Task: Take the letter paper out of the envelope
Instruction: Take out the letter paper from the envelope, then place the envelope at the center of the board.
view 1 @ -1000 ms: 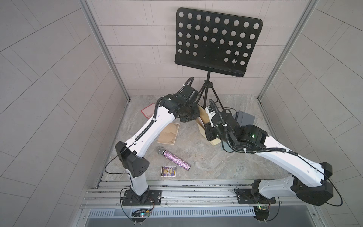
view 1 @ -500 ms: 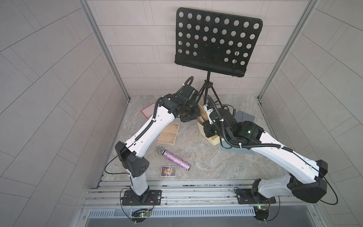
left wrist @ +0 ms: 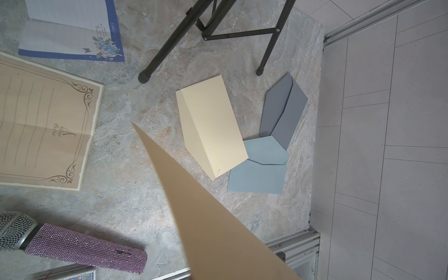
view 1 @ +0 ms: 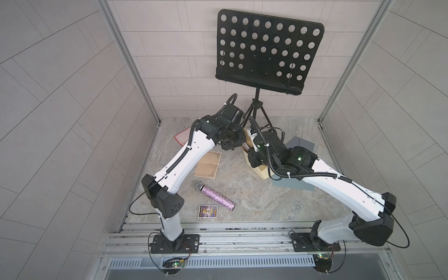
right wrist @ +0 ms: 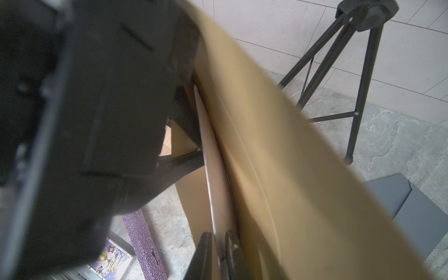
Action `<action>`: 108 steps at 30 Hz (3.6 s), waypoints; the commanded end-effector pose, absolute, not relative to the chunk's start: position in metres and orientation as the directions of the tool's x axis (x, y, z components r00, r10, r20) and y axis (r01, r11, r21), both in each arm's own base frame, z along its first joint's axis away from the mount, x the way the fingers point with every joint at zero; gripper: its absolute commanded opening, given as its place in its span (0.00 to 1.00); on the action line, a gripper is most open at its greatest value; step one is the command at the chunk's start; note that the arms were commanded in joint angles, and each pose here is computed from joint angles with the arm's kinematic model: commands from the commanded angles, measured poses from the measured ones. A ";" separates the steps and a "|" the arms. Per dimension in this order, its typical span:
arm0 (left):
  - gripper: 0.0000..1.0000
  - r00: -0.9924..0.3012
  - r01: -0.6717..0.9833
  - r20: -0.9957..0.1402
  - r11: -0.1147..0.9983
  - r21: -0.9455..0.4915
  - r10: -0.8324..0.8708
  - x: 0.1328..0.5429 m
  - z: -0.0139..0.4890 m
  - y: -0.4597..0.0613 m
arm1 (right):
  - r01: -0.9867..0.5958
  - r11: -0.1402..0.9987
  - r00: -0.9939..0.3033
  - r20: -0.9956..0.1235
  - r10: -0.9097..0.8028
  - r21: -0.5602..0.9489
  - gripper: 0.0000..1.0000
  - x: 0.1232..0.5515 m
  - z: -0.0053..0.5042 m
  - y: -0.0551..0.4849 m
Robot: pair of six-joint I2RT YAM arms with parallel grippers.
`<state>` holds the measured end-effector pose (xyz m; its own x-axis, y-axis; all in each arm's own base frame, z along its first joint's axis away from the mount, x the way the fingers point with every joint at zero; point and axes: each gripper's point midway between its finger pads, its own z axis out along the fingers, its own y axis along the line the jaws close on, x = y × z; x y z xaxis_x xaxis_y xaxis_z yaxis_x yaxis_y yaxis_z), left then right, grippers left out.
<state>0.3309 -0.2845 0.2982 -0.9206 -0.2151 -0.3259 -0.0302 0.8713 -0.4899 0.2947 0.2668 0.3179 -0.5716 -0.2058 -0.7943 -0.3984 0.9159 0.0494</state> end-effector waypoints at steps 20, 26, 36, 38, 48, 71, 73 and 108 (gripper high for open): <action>0.00 -0.929 -0.011 -0.324 0.888 -0.459 -0.179 0.336 0.286 -0.285 | -0.413 0.866 -0.680 -0.728 -0.086 0.283 0.00 0.280 0.335 0.267; 0.00 -0.932 -0.014 -0.318 0.893 -0.449 -0.174 0.340 0.278 -0.288 | -0.368 0.895 -0.688 -0.721 -0.080 0.252 0.00 0.277 0.337 0.250; 0.00 -0.940 -0.009 -0.312 0.927 -0.375 -0.135 0.346 0.253 -0.284 | -0.334 0.905 -0.721 -0.690 -0.064 0.265 0.00 0.270 0.350 0.239; 0.00 -0.942 -0.008 -0.311 0.937 -0.350 -0.124 0.348 0.246 -0.282 | -0.318 0.909 -0.731 -0.681 -0.052 0.271 0.00 0.269 0.350 0.235; 0.00 -0.951 0.002 -0.299 0.964 -0.267 -0.081 0.360 0.222 -0.270 | -0.272 0.916 -0.758 -0.652 -0.015 0.296 0.00 0.258 0.359 0.212; 0.41 -0.986 0.140 -0.089 0.990 0.032 0.142 0.349 0.113 -0.265 | -0.127 0.909 -0.809 -0.572 0.137 0.397 0.00 0.252 0.318 0.158; 0.52 -0.986 0.138 -0.090 0.990 0.018 0.139 0.349 0.113 -0.268 | -0.123 0.906 -0.816 -0.561 0.139 0.404 0.00 0.250 0.312 0.158; 0.57 -0.986 0.133 -0.121 0.984 -0.121 0.118 0.348 0.144 -0.284 | -0.090 0.695 -0.946 -0.279 0.165 0.714 0.00 0.222 0.260 0.230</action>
<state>0.3504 -0.2861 0.1284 -0.9877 0.1094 -0.1120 0.1210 0.9873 -0.1026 0.2169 0.2191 0.2731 -0.9310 0.1687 -0.3238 -0.1144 0.7075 0.6974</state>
